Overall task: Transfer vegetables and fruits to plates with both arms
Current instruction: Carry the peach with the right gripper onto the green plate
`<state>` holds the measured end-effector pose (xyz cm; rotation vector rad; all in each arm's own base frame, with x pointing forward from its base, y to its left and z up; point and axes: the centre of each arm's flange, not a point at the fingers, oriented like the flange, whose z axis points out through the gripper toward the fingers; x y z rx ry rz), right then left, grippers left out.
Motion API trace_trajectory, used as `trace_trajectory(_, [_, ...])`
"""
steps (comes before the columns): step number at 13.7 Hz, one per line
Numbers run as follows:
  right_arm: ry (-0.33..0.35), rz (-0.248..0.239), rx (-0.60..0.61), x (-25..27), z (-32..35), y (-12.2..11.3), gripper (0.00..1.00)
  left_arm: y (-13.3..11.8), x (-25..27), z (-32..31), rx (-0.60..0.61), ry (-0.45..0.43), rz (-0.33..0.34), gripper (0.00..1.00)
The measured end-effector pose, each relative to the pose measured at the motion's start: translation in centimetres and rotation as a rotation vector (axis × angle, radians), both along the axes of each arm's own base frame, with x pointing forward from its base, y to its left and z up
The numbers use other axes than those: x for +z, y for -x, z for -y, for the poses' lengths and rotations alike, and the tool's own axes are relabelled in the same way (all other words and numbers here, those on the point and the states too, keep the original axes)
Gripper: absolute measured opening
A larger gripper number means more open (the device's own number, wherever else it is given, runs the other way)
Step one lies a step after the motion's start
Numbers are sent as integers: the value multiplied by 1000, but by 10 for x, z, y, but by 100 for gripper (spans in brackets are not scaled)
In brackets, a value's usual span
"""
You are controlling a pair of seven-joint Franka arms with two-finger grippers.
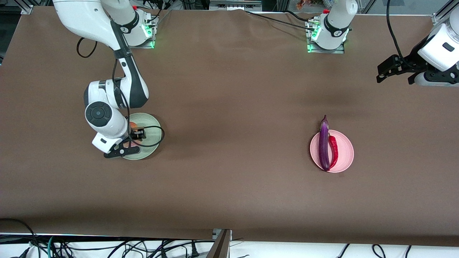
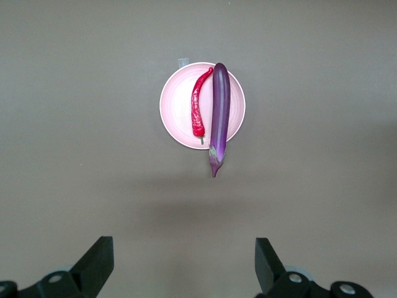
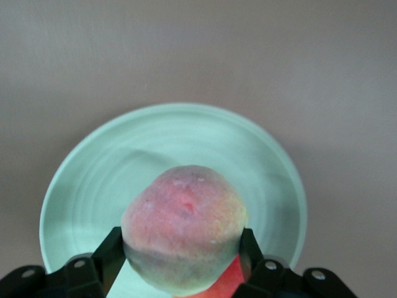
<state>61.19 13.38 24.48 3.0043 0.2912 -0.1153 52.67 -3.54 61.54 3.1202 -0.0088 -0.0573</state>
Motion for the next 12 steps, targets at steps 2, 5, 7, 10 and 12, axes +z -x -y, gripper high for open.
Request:
trace_trajectory(2, [-32,-21,-32,-11,-3,9,78,0,0,0,0,0,0,100])
trace_trajectory(5, [-49,-14,-47,-12,-5,10,79,0,0,0,0,0,0,100])
trace_trajectory(7, [-55,-4,-51,-10,-6,8,94,0,0,0,0,0,0,100])
trace_trajectory(10, [-66,43,-54,10,-4,-3,100,0,0,0,0,0,0,100])
trace_trajectory(12, [-70,88,-66,34,7,-16,100,0,0,0,0,0,0,100])
